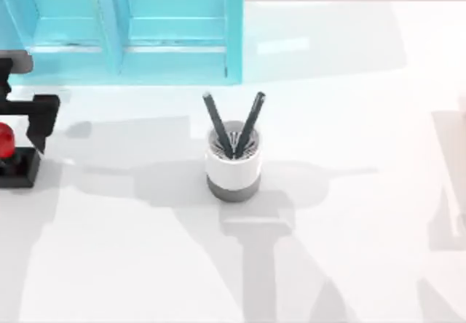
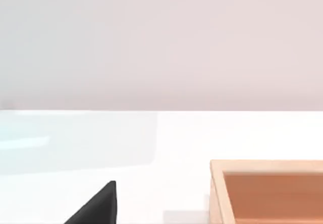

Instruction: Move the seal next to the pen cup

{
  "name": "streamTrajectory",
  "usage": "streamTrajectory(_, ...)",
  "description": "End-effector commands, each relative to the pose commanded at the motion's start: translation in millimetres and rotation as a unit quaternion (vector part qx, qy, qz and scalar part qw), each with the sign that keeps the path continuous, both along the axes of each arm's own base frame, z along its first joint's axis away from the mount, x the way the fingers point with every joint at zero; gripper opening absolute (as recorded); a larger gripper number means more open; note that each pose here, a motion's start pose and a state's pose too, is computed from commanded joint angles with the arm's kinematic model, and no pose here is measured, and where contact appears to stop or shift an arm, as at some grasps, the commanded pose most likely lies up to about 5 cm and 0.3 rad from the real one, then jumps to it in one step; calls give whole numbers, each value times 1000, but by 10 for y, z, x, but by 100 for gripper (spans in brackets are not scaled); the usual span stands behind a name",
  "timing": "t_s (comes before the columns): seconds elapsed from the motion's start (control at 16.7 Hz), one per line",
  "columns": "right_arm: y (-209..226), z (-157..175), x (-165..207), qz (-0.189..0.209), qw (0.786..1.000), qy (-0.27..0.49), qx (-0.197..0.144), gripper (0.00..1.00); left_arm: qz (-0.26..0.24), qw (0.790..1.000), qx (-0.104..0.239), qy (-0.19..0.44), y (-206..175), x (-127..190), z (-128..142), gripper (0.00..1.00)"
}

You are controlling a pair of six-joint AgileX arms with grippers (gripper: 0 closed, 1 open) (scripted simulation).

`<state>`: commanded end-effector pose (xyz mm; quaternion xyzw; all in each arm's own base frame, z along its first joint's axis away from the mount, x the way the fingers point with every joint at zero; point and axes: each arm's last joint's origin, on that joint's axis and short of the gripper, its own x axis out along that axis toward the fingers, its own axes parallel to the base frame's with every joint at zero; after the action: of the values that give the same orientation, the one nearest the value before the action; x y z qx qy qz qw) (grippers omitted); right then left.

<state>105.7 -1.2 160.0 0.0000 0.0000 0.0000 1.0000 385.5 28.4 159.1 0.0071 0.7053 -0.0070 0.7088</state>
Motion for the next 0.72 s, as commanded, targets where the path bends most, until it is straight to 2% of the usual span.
streamTrajectory(0.12, 0, 0, 0, 0, 1000, 0, 0, 100, 0, 1000, 0, 3, 0, -20, -97, 100)
streamTrajectory(0.36, 0, 0, 0, 0, 1000, 0, 0, 100, 0, 1000, 0, 3, 0, -21, -100, 100)
streamTrajectory(0.72, 0, 0, 0, 0, 1000, 0, 0, 100, 0, 1000, 0, 3, 0, -21, -100, 55)
